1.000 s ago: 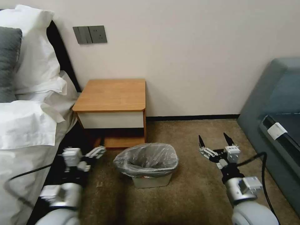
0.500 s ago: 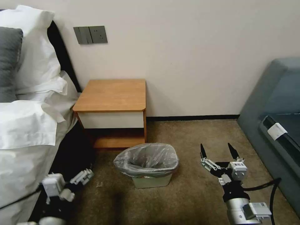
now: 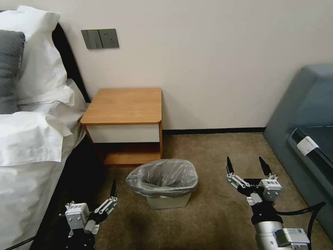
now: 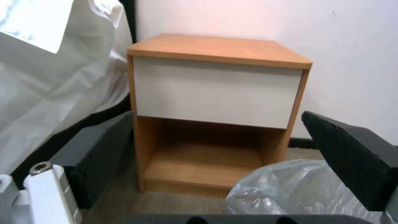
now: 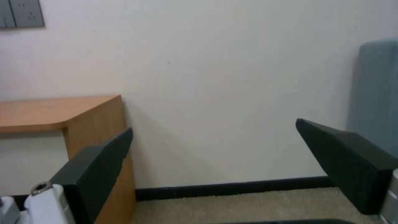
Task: Pick up the garbage bag from the table and place it over the trash can.
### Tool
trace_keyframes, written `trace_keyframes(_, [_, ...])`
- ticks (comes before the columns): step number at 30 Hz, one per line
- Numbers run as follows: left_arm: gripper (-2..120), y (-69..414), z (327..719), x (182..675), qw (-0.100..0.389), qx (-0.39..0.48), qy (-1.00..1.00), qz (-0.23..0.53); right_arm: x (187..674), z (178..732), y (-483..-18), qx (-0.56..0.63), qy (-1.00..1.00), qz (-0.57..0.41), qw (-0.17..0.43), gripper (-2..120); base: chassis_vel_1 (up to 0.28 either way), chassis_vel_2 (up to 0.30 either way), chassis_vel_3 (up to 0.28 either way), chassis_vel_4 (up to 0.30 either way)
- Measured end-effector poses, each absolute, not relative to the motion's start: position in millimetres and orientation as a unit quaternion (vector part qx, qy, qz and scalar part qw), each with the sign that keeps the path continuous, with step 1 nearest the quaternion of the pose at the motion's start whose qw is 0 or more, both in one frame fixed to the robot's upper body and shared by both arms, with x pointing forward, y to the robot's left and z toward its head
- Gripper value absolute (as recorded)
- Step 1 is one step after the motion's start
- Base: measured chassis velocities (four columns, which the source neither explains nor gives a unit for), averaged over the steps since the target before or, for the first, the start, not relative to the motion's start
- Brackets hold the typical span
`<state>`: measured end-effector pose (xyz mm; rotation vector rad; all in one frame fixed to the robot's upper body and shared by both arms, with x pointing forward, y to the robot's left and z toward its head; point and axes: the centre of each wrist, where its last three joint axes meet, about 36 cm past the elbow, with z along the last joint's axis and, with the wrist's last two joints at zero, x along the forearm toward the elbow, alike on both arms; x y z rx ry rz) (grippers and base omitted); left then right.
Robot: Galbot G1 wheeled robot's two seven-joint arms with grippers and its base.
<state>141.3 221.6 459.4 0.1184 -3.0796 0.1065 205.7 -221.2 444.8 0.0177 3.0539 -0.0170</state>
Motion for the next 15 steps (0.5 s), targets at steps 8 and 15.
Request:
trace_keyframes(8, [100,222.0,459.1,141.7,0.028,0.039,-0.998,0.034,206.0,444.4,-221.3,0.006,0.999,-0.006,0.043,100,0.0,0.0,0.0,0.0])
trace_keyframes(15, [100,222.1,459.0,141.9,0.029,0.039,-0.998,0.034,206.1,444.2,-221.3,0.006,0.999,-0.006,0.043,100,0.0,0.0,0.0,0.0])
